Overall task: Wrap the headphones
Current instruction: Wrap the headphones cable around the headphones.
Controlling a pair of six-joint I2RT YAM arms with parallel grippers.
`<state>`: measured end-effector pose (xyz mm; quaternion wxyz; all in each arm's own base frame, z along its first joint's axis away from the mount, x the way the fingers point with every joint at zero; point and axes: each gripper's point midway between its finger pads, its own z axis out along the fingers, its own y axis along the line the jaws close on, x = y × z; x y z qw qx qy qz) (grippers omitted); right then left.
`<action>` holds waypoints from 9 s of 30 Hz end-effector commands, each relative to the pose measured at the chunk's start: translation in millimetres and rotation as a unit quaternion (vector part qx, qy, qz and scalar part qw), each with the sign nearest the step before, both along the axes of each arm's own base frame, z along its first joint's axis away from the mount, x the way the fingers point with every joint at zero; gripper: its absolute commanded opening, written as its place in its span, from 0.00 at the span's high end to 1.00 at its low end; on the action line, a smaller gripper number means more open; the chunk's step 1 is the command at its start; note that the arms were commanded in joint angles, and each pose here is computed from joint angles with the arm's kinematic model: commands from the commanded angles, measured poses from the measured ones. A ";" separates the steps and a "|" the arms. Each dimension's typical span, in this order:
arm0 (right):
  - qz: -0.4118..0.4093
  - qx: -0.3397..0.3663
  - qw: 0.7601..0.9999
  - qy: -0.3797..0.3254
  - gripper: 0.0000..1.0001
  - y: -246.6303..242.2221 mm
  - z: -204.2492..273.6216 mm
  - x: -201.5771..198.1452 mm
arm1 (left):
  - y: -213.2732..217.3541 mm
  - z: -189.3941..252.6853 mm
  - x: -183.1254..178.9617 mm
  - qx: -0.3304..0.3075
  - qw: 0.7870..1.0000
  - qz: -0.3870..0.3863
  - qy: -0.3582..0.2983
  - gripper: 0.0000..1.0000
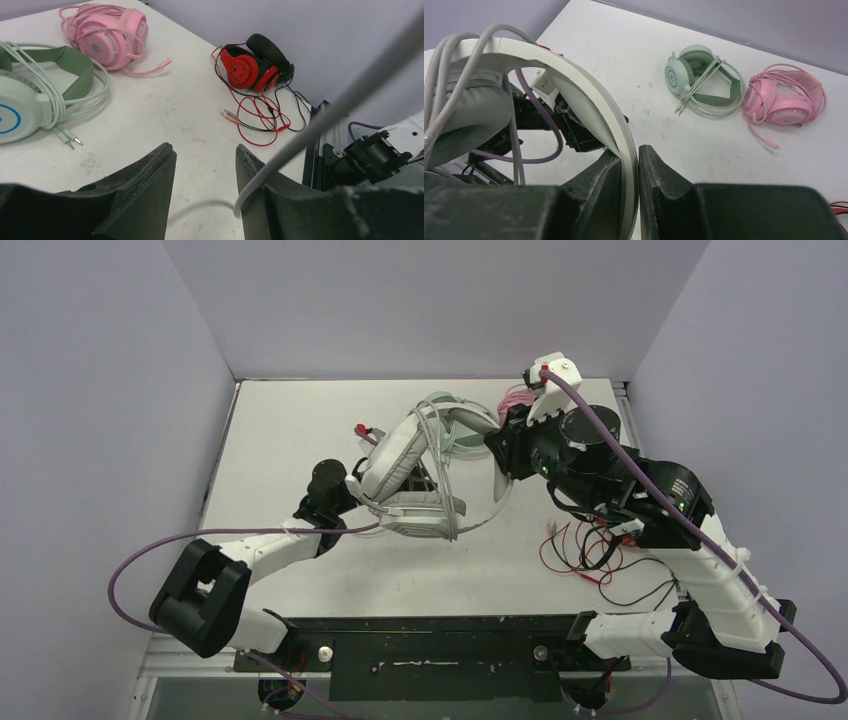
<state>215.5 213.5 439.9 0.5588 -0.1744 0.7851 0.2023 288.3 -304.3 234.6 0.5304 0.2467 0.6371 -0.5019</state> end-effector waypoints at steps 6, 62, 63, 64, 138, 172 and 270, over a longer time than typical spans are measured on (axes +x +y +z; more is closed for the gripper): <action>-0.029 0.131 0.990 -0.051 1.00 -4.1 77.5 1.4 | -7.1 0.2 30.8 -0.037 0.997 0.051 -0.051 0.54; -0.421 -0.137 0.897 -0.017 1.00 -118.2 -145.4 159.7 | -6.0 -12.6 -34.7 0.260 0.953 0.115 -0.103 0.85; -0.406 -0.139 0.903 -0.009 1.00 -115.3 -149.9 156.5 | -2.8 -9.5 -29.9 0.260 0.952 0.123 -0.102 0.85; -0.390 -0.142 0.910 0.000 1.00 -112.2 -154.6 151.8 | 0.6 -6.7 -24.2 0.259 0.952 0.131 -0.101 0.84; -0.231 0.123 0.965 0.027 1.00 -65.4 -1.0 96.9 | -6.4 -11.1 -28.9 -0.123 0.972 0.192 0.058 0.03; -0.330 0.228 0.915 -0.042 1.00 -110.5 53.3 91.2 | -89.7 -88.7 30.8 -0.114 0.982 0.127 0.081 1.00; -0.533 -0.013 0.846 0.026 1.00 -191.1 -212.0 105.9 | -63.0 -0.7 -87.2 0.406 0.899 0.088 -0.138 1.00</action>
